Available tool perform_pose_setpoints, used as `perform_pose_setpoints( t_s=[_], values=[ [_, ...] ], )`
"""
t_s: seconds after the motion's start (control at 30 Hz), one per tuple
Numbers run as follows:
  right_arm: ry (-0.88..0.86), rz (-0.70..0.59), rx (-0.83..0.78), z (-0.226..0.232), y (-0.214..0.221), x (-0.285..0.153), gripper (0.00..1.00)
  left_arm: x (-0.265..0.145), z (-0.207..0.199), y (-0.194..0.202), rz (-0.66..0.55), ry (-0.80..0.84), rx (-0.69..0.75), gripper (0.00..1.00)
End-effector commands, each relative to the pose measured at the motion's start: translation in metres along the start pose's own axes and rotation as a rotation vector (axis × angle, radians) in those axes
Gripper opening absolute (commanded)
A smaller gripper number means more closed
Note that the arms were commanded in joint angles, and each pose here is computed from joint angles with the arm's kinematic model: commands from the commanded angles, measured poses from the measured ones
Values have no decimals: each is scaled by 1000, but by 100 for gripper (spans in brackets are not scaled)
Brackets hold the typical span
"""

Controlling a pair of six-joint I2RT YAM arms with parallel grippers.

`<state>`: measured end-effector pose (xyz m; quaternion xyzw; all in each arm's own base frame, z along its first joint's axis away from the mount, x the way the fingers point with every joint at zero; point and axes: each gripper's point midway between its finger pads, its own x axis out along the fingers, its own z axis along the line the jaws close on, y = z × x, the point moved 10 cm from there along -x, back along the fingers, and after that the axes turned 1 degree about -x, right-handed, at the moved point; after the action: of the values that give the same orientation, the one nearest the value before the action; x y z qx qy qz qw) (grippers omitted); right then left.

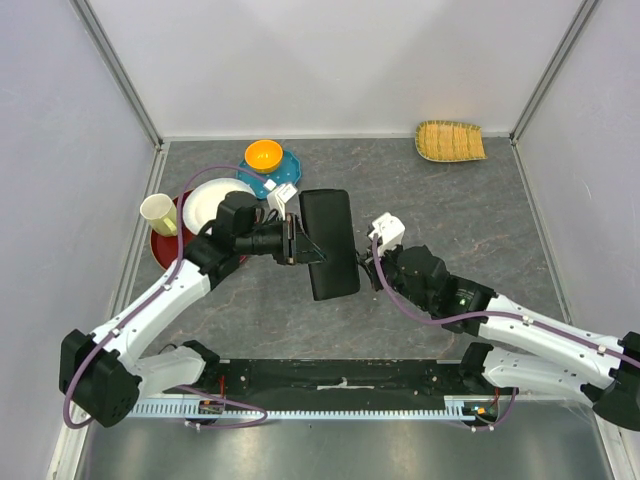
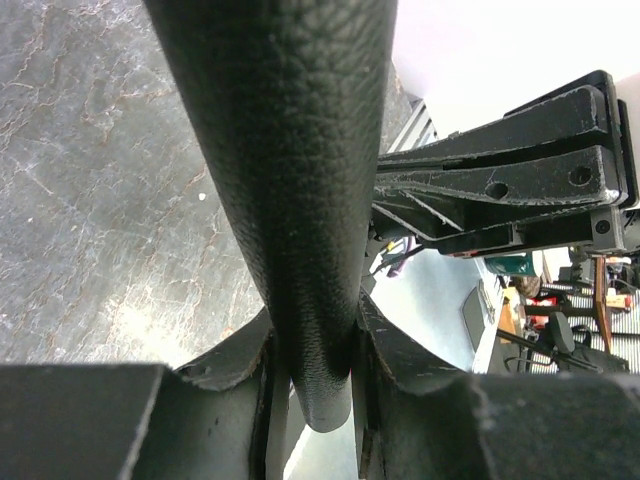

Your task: Sort the hair-cutting tools

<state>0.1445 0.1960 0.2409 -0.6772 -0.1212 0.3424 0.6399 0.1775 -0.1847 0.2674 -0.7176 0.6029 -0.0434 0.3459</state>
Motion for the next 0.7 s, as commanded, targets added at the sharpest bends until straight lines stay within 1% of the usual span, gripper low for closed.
perform_pose_setpoints(
  t_s=[0.0, 0.03, 0.13, 0.33, 0.53, 0.57, 0.67],
  values=[
    [48, -179, -64, -6, -50, -4, 0, -8, -11, 7, 53, 124, 92, 2],
    [55, -212, -77, -6, -58, -4, 0, -9, -11, 9, 60, 130, 99, 2],
    [104, -250, -81, -10, -72, -2, 0, -11, -9, 15, 80, 148, 104, 2],
    [123, -304, -97, -27, -96, 4, 0, -18, -11, 28, 101, 199, 134, 2],
    [97, -341, -175, -43, -117, 4, 0, -24, -13, 38, 119, 244, 164, 2],
    [61, -347, -195, -43, -120, 4, 0, -24, -12, 40, 124, 248, 166, 2],
    [33, -344, -278, -49, -128, 1, 0, -25, -12, 41, 124, 249, 177, 2]
  ],
)
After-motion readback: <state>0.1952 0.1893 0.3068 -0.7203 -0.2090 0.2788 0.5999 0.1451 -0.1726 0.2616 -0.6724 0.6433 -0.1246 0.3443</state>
